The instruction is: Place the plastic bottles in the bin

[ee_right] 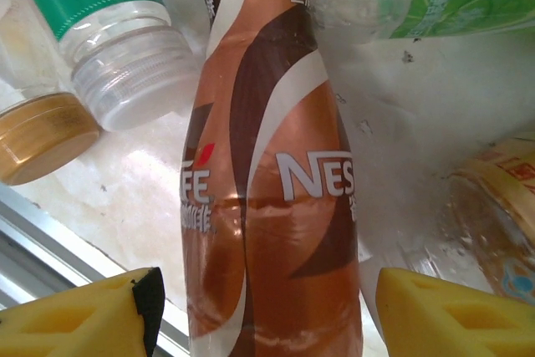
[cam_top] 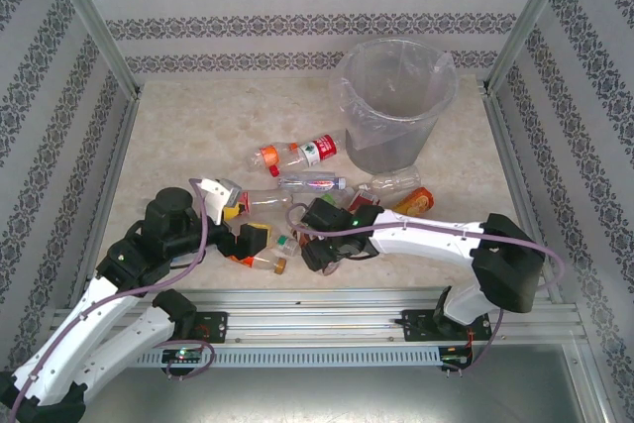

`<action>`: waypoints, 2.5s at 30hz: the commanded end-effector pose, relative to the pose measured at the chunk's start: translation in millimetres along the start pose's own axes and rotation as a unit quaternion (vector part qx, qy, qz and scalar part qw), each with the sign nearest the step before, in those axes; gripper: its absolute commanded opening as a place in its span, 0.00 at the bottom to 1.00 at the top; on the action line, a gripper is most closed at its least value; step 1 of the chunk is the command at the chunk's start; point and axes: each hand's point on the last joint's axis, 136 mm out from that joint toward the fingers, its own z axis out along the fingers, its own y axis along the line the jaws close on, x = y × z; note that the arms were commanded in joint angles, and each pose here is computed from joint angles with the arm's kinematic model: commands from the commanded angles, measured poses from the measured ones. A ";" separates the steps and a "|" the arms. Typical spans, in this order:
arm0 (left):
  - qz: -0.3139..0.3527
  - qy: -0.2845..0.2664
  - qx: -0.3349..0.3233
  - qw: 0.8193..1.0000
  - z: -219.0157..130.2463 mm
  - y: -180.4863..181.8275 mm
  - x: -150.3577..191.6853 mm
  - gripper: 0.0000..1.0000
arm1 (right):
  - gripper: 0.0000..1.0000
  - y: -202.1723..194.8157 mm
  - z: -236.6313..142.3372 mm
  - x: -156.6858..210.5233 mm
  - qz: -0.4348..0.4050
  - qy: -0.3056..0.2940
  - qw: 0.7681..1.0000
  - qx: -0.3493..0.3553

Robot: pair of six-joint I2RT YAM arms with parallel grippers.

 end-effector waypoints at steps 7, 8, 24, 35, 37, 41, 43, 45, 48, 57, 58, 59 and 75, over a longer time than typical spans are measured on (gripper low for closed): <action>-0.020 -0.019 -0.013 1.000 -10.1 3.3 -2.0 1.00 | 0.70 4.0 17.3 -9.1 -0.002 0.003 1.000 0.015; -0.020 -0.015 -0.015 1.000 -9.5 4.2 0.3 1.00 | 0.70 3.8 19.3 -9.1 -0.003 0.005 1.000 0.016; -0.011 -0.031 -0.008 0.999 -14.2 -0.7 -8.2 1.00 | 0.60 5.4 20.9 -8.5 -0.008 0.004 1.000 0.017; -0.007 -0.060 0.007 0.998 -22.4 -11.0 -27.6 1.00 | 0.55 2.5 -10.4 -20.3 0.011 -0.037 0.999 0.001; -0.008 -0.067 0.013 0.998 -23.5 -13.6 -31.5 1.00 | 0.55 0.7 -17.1 -22.4 0.016 -0.045 0.999 -0.002; -0.007 -0.088 0.031 0.996 -26.0 -21.1 -43.6 1.00 | 0.55 -2.0 -37.2 -30.3 0.026 -0.069 0.997 -0.016; -0.005 -0.101 0.039 0.994 -27.6 -25.0 -51.4 1.00 | 0.55 -2.6 -49.3 -35.9 0.030 -0.082 0.996 -0.024; -0.003 -0.110 0.047 0.993 -28.3 -28.8 -59.2 1.00 | 0.55 -3.9 -63.2 -42.6 0.035 -0.098 0.994 -0.033; 0.001 -0.127 0.062 0.990 -29.7 -36.2 -74.1 1.00 | 0.55 -6.8 -89.6 -56.6 0.046 -0.128 0.989 -0.050; 0.027 -0.168 0.112 0.979 -33.4 -61.0 -120.9 1.00 | 0.55 -30.8 -177.4 -100.7 0.054 -0.226 0.972 -0.044; 0.028 -0.166 0.118 0.979 -32.3 -63.2 -123.5 1.00 | 0.55 -35.9 -188.1 -105.3 0.055 -0.237 0.969 -0.038; 0.029 -0.165 0.123 0.978 -30.8 -64.8 -126.2 1.00 | 0.55 -41.7 -201.8 -112.0 0.055 -0.253 0.965 -0.030; 0.005 -0.170 0.156 0.973 -19.4 -72.5 -145.2 1.00 | 0.54 -163.0 -298.1 -186.9 0.129 -0.342 0.930 0.038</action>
